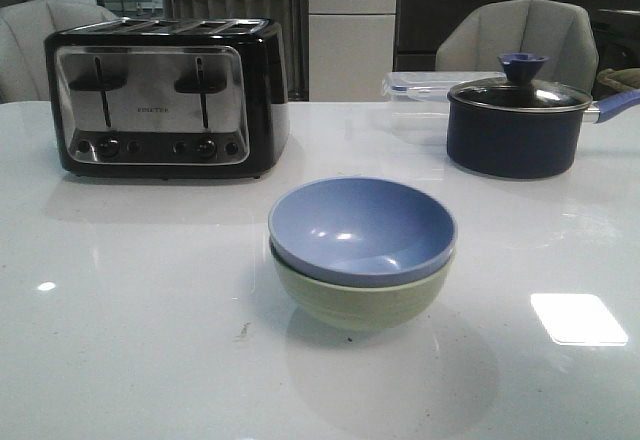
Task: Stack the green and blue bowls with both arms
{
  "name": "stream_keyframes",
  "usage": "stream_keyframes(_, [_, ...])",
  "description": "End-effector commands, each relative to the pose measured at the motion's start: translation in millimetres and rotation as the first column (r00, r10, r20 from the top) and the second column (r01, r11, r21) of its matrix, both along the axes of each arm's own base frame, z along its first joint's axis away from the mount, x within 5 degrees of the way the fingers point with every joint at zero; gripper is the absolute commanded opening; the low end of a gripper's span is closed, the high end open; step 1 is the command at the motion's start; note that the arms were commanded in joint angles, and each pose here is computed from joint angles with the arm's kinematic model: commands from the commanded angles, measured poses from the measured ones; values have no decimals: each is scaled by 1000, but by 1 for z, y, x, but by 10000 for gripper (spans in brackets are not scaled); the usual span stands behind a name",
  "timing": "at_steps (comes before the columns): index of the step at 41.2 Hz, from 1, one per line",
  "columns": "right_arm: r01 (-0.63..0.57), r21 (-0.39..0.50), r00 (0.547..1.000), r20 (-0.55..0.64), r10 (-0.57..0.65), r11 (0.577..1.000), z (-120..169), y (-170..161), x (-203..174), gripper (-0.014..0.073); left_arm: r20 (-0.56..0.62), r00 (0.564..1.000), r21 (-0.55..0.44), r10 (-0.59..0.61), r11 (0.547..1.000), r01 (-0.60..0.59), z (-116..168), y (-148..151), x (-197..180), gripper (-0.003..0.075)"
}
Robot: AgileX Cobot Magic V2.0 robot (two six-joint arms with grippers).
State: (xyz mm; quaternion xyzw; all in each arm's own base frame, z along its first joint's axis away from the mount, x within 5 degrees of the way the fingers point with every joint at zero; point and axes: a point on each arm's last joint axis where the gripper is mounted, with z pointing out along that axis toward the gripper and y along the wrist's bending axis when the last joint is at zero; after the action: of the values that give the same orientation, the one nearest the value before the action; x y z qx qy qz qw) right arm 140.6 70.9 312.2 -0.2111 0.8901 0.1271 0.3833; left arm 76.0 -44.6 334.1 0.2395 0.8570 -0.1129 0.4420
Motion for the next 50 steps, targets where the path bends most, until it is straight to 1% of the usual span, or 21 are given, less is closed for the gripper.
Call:
stream_keyframes(1, [5, 31, 995, 99, -8, 999, 15, 0, 4, 426, 63, 998, -24, 29, 999, -28, 2, 1, 4, 369])
stream_keyframes(6, [5, 28, 995, 97, -7, 1000, 15, 0, 3, 426, 81, 996, -14, 30, 999, -29, -1, 1, 6, 367])
stream_keyframes(8, [4, 22, 995, 97, -7, 1000, 15, 0, 3, 413, 95, 995, -24, 28, 999, -26, 1, 0, 7, 351])
stream_keyframes(11, [4, 20, 995, 96, -6, 1000, 14, 0, 3, 352, 108, 994, -32, 27, 999, -24, 2, -1, 7, 299])
stream_keyframes(14, [4, 18, 996, 92, -5, 1000, 14, 0, 3, 253, 112, 993, -34, 27, 999, -23, 2, -1, 7, 228])
stream_keyframes(19, [2, 14, 997, 82, -3, 1000, 13, -1, 2, 113, 110, 994, -37, 26, 999, -23, 2, -1, 7, 105])
stream_keyframes(20, [2, 13, 997, 80, -3, 1000, 13, -1, 2, 87, 110, 994, -37, 26, 999, -23, 2, -1, 7, 88])
stream_keyframes(22, [1, 12, 997, 78, -2, 1000, 13, -1, 2, 54, 106, 994, -43, 25, 999, -21, 2, -1, 7, 95])
stream_keyframes(50, [0, 9, 998, 69, -1, 1000, 12, -1, 2, 57, 110, 994, -46, 25, 999, -20, 2, -1, 6, 93])
